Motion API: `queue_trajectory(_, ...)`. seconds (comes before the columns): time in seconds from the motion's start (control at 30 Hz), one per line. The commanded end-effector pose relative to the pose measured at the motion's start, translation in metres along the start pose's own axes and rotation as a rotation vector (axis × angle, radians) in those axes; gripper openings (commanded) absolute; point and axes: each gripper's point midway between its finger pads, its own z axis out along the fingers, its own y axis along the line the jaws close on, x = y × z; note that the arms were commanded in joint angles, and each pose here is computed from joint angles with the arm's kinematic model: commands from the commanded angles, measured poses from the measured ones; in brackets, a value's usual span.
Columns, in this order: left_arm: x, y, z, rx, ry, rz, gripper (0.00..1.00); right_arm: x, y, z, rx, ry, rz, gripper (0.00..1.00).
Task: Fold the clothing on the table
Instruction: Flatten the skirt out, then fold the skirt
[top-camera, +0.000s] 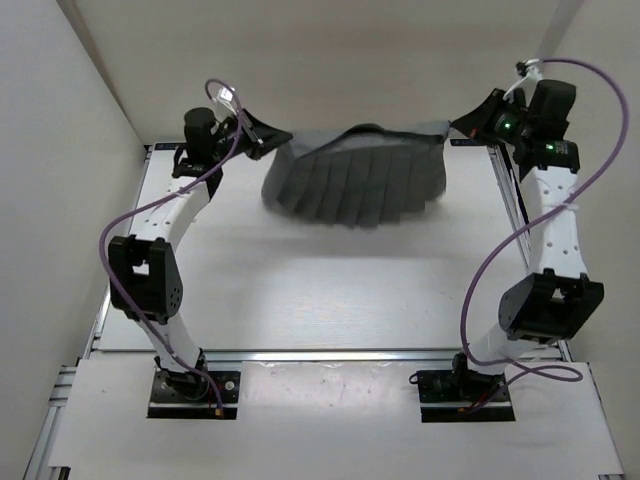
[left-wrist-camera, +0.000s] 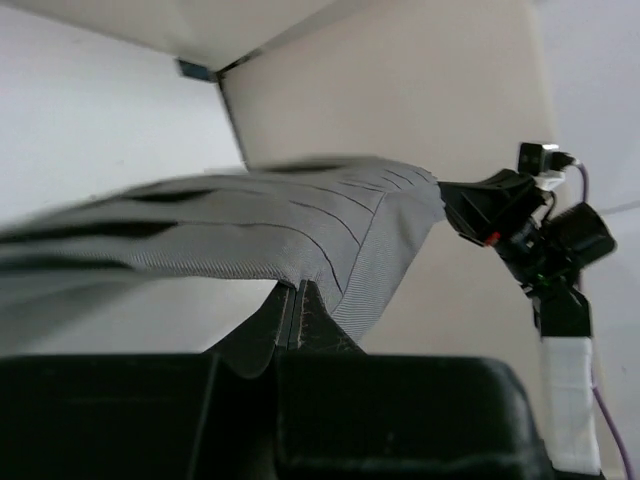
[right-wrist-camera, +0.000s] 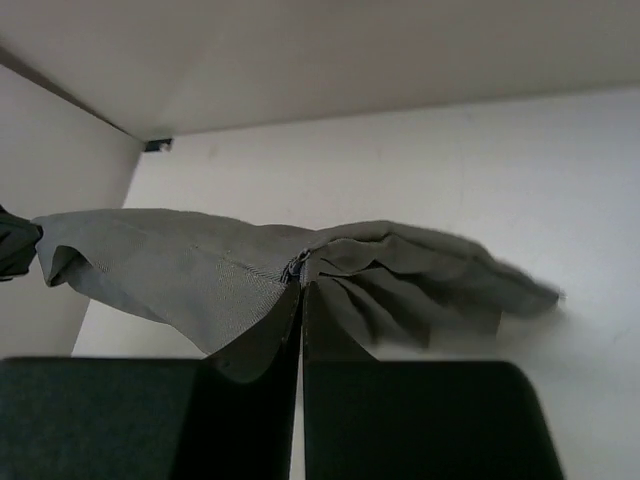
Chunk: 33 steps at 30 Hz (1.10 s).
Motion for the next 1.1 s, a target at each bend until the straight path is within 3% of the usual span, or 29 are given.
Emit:
queue_trajectory(0.0,-0.027,-0.06,-0.038,0.148,-0.082,0.087,0.0,-0.038,0.03,-0.036,-0.088,-0.131,-0.094,0.0)
queue_trajectory(0.07,-0.016,-0.052,-0.049,0.135,-0.089,0.075,0.0,-0.018,0.039,-0.042,-0.106,-0.109,-0.1,0.0)
queue_trajectory(0.17,0.026,-0.024,-0.065,0.081,-0.05,0.043,0.0,0.047,0.033,-0.039,-0.104,0.0,-0.041,0.0)
queue_trajectory(0.23,0.071,0.023,-0.078,-0.024,-0.005,-0.033,0.0,0.116,0.019,-0.036,-0.089,0.121,0.049,0.0)
queue_trajectory(0.27,0.09,0.023,-0.082,-0.034,0.019,-0.015,0.0,0.133,0.022,-0.041,-0.099,0.145,0.059,0.0)
queue_trajectory(0.37,0.177,0.078,-0.109,-0.168,0.139,-0.123,0.0,0.214,0.014,-0.059,-0.081,0.292,0.162,0.0)
queue_trajectory(0.43,0.209,0.08,-0.131,-0.174,0.16,-0.155,0.0,0.265,0.009,-0.079,-0.053,0.397,0.264,0.0)
queue_trajectory(0.53,0.237,0.084,-0.161,-0.191,0.14,-0.231,0.0,0.292,0.026,-0.101,-0.045,0.442,0.263,0.0)
queue_trajectory(0.77,0.233,0.094,-0.214,-0.25,-0.021,-0.389,0.0,0.293,0.044,-0.142,-0.016,0.431,0.281,0.0)
queue_trajectory(0.9,0.226,0.104,-0.216,-0.343,-0.061,-0.344,0.0,0.28,0.043,-0.132,-0.006,0.422,0.281,0.0)
queue_trajectory(1.07,0.182,0.101,-0.202,-0.502,-0.079,-0.195,0.0,0.242,0.028,-0.099,-0.001,0.329,0.26,0.0)
